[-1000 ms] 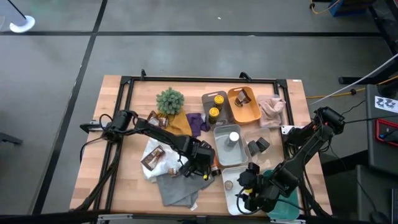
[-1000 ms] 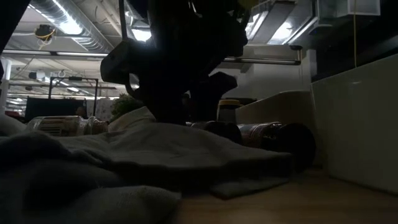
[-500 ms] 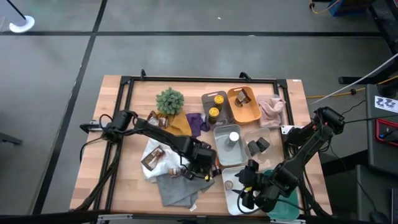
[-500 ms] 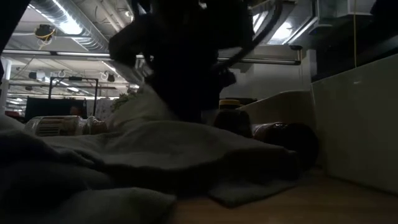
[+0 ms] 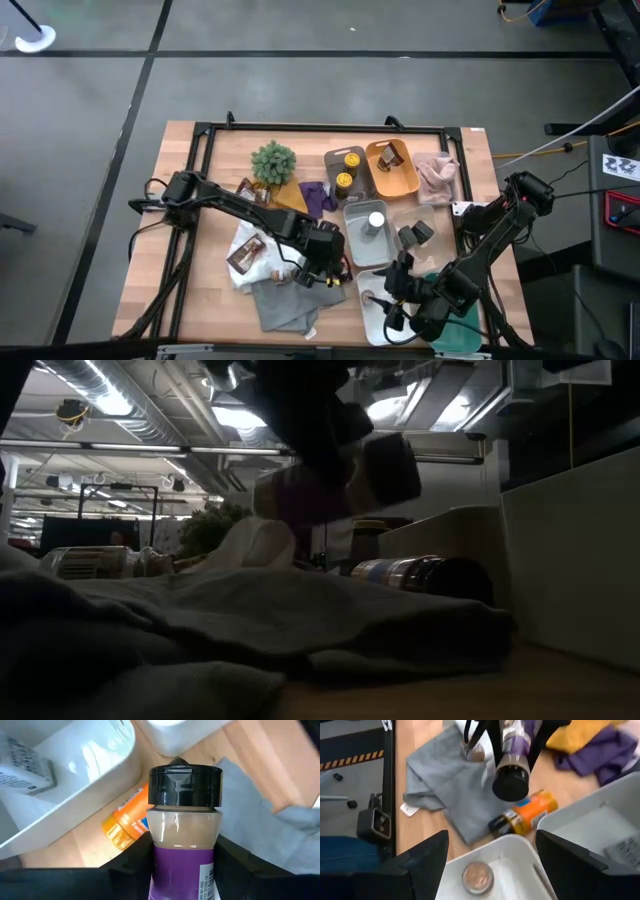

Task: Sort spices by type
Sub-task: Put the black seasoning bottle into the green bin

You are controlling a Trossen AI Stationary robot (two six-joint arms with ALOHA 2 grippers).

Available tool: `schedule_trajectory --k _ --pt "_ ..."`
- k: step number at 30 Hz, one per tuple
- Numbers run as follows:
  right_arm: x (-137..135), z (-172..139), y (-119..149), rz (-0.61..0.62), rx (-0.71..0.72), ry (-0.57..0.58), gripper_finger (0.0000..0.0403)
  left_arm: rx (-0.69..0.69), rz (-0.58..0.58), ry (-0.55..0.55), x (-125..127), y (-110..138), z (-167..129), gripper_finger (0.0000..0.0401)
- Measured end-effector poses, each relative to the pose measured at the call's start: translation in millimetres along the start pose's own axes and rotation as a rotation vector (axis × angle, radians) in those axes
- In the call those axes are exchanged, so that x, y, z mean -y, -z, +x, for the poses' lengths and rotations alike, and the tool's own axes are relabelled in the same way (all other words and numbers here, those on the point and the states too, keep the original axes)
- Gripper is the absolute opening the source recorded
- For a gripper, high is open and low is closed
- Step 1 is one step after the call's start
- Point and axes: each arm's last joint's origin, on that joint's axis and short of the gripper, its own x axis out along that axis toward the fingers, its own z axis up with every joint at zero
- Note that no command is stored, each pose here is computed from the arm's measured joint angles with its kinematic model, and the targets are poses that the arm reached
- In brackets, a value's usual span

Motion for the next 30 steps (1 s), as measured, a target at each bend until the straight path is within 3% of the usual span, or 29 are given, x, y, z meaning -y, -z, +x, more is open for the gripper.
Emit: schedule_trajectory --k 9,22,30 --pt "2 6 -12 -0.115 0.119 0.059 0.0298 0.106 -0.103 -0.013 -1 -10 -16 0.0151" --pt "14 22 -29 -0.368 0.078 0.074 0.0298 0.227 -0.145 -0.020 -2 -21 -19 0.0153" --pt "14 22 -29 -0.398 0.081 0.082 0.0298 0.275 -0.160 -0.022 -3 -25 -20 0.0157"
